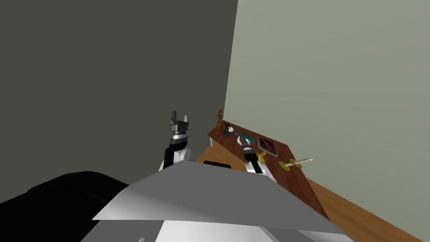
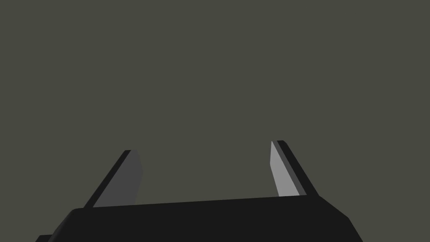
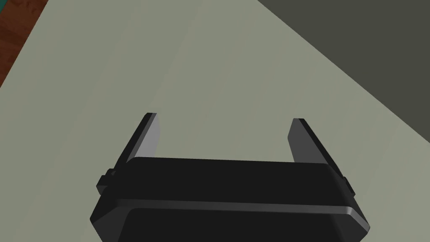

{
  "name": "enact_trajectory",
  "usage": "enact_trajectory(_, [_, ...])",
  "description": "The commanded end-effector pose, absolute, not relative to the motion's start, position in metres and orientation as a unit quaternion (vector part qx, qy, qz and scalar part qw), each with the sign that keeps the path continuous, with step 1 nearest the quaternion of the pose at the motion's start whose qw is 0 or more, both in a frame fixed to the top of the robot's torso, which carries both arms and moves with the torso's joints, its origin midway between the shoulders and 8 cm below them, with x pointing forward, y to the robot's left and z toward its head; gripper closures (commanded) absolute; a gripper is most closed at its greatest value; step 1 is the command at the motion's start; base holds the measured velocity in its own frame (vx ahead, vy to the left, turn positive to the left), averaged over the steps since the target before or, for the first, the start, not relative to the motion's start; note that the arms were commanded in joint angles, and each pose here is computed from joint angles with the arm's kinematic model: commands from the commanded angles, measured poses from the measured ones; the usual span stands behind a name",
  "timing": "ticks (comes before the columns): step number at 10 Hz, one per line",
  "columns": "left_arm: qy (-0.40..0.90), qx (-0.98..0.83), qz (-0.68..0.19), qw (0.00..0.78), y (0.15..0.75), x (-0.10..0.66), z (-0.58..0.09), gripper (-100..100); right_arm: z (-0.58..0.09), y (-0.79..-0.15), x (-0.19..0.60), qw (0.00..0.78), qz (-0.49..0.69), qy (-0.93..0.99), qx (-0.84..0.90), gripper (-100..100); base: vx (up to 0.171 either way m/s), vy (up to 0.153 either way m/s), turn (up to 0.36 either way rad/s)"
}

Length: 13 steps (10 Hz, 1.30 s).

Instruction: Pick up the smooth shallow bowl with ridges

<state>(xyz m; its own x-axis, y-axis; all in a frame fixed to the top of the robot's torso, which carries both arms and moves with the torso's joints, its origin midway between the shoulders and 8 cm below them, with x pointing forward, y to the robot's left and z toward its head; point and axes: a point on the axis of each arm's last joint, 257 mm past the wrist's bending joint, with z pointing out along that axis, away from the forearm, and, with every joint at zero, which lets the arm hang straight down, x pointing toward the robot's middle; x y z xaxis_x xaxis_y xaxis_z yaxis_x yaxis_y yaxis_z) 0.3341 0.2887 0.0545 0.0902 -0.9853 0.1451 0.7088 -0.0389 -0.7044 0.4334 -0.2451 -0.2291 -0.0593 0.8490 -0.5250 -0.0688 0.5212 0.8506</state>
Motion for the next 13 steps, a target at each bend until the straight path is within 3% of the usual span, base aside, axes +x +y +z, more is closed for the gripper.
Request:
enact_trajectory(1, [0.210, -0.329, -0.641, 0.661, 0.289, 0.334, 0.054, 0, -0.253, -0.246, 0.436, 0.602, 0.353, 0.647, 0.308, -100, 0.021, -0.019, 0.109])
enact_trajectory(9, [0.210, -0.329, -0.641, 0.661, 0.289, 0.334, 0.054, 0, -0.365, -0.259, 0.424, 0.542, 0.246, 0.748, 0.293, -100, 0.026, -0.004, 0.123])
enact_trajectory(13, [0.210, -0.329, -0.641, 0.661, 0.289, 0.334, 0.054, 0, -0.369, -0.260, 0.422, 0.540, 0.244, 0.750, 0.294, -100, 0.004, 0.000, 0.019])
